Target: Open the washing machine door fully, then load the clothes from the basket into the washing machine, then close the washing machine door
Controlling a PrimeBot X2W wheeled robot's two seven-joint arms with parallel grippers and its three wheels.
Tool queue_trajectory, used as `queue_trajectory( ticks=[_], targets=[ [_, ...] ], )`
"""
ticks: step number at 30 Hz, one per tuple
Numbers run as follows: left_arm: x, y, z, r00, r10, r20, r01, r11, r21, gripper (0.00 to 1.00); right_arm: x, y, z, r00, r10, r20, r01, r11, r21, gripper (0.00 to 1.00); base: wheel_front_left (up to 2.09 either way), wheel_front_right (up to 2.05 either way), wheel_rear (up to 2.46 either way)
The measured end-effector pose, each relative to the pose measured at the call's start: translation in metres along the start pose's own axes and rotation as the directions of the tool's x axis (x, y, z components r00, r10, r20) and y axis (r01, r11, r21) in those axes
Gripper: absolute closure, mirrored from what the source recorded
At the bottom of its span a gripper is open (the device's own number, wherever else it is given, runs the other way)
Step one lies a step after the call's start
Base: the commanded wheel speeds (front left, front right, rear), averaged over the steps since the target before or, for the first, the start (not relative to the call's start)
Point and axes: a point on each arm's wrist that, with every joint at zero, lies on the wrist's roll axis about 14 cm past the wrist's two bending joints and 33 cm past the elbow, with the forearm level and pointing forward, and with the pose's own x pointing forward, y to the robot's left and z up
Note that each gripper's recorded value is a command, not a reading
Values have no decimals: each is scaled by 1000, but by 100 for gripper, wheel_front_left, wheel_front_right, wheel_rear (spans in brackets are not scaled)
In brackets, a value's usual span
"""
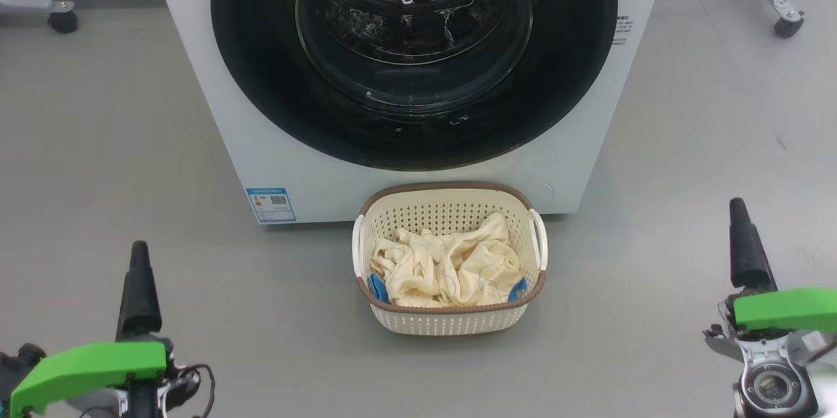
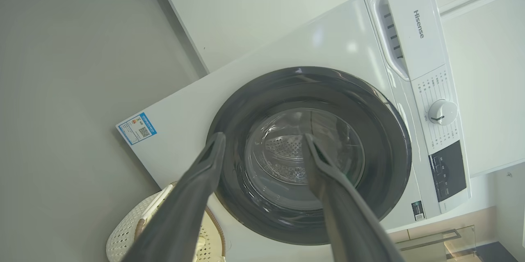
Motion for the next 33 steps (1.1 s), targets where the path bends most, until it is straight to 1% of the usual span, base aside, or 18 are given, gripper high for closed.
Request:
queue_trajectory(
  ticks=[7,11,14,17,20,26,33],
  targets=[
    [0,-13,1,999,-46,1,45,991,129,0,5,17,2,998,59,9,-58,990,-127,0,0,0,0],
    [0,-21,4,997,-77,14,73,979,191,0,5,22,3,997,78,14,-74,982,-175,0,0,0,0],
    [0,-25,5,996,-93,13,87,966,243,0,6,29,3,995,100,16,-94,970,-226,0,0,0,0],
    [-1,-29,6,994,-108,22,97,955,280,0,7,35,6,992,122,29,-111,961,-253,0,0,0,0],
    [-1,-32,6,993,-118,21,105,943,317,0,7,39,4,990,137,20,-125,944,-306,0,0,0,0],
    [-2,-40,-2,989,-151,-2,139,904,403,0,7,47,2,985,170,15,-151,907,-393,0,0,0,0],
    [-3,-48,-17,982,-185,-48,183,838,514,0,5,50,2,981,192,15,-160,857,-490,0,0,0,0]
  ],
)
